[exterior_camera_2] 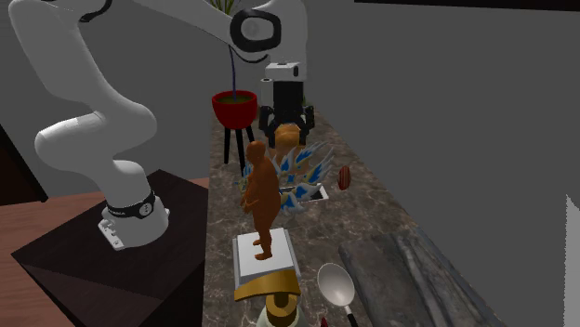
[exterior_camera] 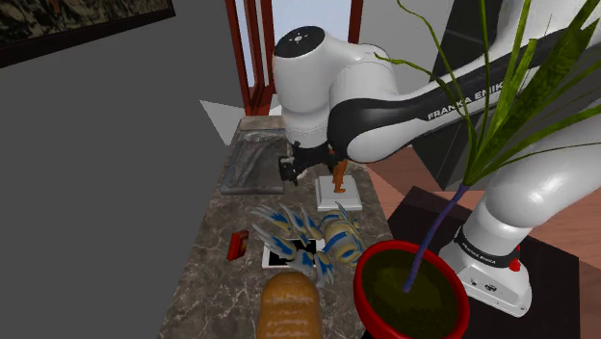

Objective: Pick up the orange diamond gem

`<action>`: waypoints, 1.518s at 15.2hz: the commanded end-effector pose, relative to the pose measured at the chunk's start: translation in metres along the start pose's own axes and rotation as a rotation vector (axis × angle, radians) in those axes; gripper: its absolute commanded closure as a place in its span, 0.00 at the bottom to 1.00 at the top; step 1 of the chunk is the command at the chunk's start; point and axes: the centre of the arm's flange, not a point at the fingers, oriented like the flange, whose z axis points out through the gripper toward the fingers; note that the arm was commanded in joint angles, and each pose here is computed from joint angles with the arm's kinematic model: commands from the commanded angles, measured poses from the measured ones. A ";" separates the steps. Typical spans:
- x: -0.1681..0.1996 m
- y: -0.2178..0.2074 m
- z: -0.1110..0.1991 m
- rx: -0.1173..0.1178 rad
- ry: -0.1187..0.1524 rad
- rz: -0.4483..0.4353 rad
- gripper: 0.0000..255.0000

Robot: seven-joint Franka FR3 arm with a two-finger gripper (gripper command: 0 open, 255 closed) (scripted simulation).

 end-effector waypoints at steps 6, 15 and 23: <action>-0.013 -0.089 0.037 -0.036 0.016 0.148 0.00; -0.011 -0.203 0.091 -0.085 0.037 0.329 0.00; -0.011 -0.243 0.131 -0.101 0.044 0.390 0.00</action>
